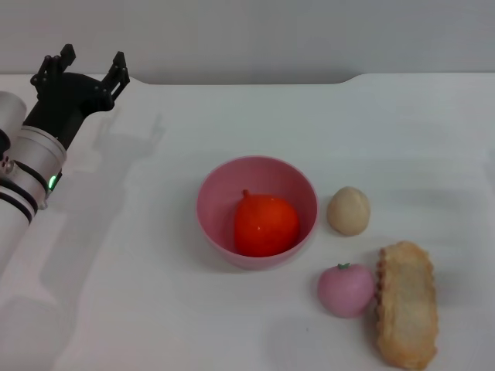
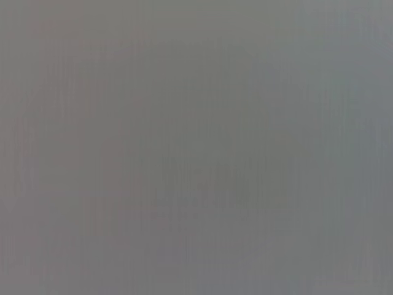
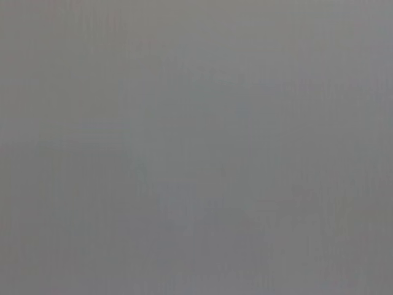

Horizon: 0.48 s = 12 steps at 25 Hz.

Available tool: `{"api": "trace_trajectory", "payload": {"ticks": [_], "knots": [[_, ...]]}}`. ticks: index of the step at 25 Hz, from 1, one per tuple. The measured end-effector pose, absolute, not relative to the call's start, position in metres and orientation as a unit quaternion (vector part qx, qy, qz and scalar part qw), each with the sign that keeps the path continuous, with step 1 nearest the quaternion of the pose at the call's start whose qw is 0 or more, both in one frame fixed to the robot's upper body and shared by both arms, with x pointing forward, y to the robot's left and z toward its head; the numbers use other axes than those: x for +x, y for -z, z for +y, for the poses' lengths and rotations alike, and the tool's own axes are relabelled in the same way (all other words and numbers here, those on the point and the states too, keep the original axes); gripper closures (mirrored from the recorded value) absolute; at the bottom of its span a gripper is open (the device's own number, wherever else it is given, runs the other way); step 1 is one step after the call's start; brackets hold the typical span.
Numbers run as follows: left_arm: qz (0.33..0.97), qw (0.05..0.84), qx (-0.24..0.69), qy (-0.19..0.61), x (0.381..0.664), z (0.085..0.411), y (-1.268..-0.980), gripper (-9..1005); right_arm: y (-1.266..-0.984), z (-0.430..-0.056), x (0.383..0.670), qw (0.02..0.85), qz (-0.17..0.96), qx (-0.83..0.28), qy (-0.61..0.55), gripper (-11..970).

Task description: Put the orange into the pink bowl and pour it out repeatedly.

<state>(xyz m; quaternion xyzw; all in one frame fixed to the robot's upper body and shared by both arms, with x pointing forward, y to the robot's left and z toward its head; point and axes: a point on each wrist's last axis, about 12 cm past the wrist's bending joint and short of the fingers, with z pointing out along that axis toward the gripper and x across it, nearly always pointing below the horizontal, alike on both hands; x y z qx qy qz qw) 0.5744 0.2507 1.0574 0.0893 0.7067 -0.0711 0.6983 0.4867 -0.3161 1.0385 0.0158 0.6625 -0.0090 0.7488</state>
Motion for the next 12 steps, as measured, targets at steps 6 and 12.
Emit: {"api": "trace_trajectory", "payload": {"ticks": [6,12], "knots": [[0.706,0.698,0.093,0.073,0.5748,0.2483,-1.0576,196,-1.0371,-0.3161,0.4859,0.747,0.665,0.016,0.009,170],[0.706,0.698,0.097,0.074,0.5758,0.2466,-1.0578,196,-1.0364,-0.3165,0.486,0.746,0.665,0.016,0.01,170]]}}
